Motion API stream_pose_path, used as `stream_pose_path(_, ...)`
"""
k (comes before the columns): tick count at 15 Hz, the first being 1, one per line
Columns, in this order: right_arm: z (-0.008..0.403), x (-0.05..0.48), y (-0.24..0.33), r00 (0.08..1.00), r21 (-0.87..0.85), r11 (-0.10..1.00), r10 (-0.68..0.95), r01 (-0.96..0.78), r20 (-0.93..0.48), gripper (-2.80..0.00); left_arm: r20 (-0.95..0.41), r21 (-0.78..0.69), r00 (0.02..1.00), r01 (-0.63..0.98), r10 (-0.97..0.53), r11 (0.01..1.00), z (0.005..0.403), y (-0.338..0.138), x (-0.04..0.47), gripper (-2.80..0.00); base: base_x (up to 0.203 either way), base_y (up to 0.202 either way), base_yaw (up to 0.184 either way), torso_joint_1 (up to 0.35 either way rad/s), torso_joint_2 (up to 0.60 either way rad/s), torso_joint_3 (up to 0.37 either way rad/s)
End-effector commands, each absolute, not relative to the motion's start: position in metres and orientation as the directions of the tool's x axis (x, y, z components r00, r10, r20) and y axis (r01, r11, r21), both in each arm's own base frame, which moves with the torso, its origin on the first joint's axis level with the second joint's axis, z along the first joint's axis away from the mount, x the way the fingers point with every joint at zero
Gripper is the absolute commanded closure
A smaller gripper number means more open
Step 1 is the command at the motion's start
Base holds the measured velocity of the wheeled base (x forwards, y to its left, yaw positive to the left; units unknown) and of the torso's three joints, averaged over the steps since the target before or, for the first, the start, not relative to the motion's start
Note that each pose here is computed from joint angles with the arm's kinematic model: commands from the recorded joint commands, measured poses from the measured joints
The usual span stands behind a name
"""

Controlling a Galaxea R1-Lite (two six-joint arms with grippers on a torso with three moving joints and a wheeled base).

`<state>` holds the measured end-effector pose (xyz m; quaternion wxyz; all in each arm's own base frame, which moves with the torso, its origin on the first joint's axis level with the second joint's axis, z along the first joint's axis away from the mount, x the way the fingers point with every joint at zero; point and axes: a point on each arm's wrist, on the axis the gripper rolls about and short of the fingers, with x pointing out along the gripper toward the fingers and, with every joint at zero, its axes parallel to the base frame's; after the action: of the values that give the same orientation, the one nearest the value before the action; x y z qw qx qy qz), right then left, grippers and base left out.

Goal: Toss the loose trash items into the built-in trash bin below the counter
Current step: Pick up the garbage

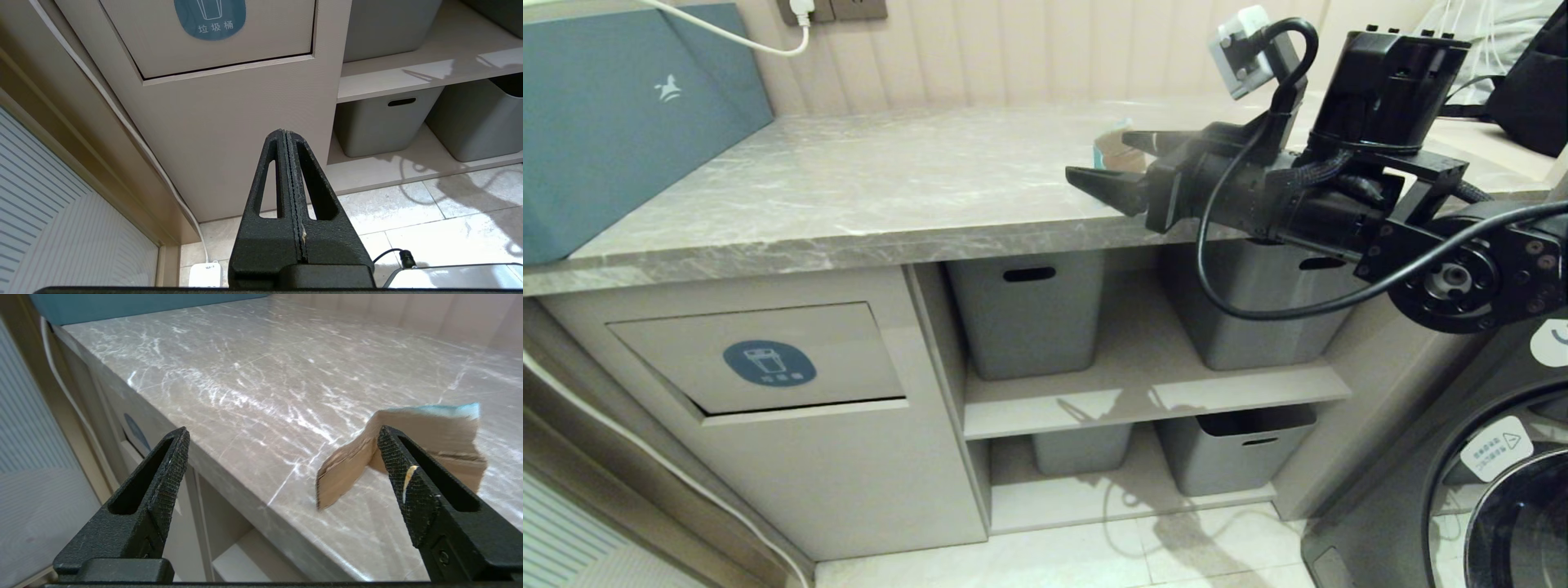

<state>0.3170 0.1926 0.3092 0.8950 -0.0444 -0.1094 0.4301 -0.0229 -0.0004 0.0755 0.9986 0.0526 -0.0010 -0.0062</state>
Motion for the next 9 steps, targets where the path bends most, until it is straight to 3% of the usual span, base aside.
stream_pose_path(1, 0.309, 0.322, 0.185, 0.624, -0.178, 0.645, 0.765, -0.743, 0.160, -2.80, 0.000, 0.106, 1.000, 0.012, -0.012, 0.994, 0.075, 0.000, -0.023, 0.00, 0.000, 0.000, 0.000, 0.000, 0.00, 0.000)
stream_pose_path(9, 0.290, 0.355, 0.199, 0.632, -0.195, 0.646, 0.763, -0.738, 0.137, -2.80, 0.000, 0.106, 1.000, 0.011, -0.011, 0.994, 0.075, 0.000, -0.023, 0.00, 0.000, 0.000, 0.000, 0.000, 0.00, 0.000)
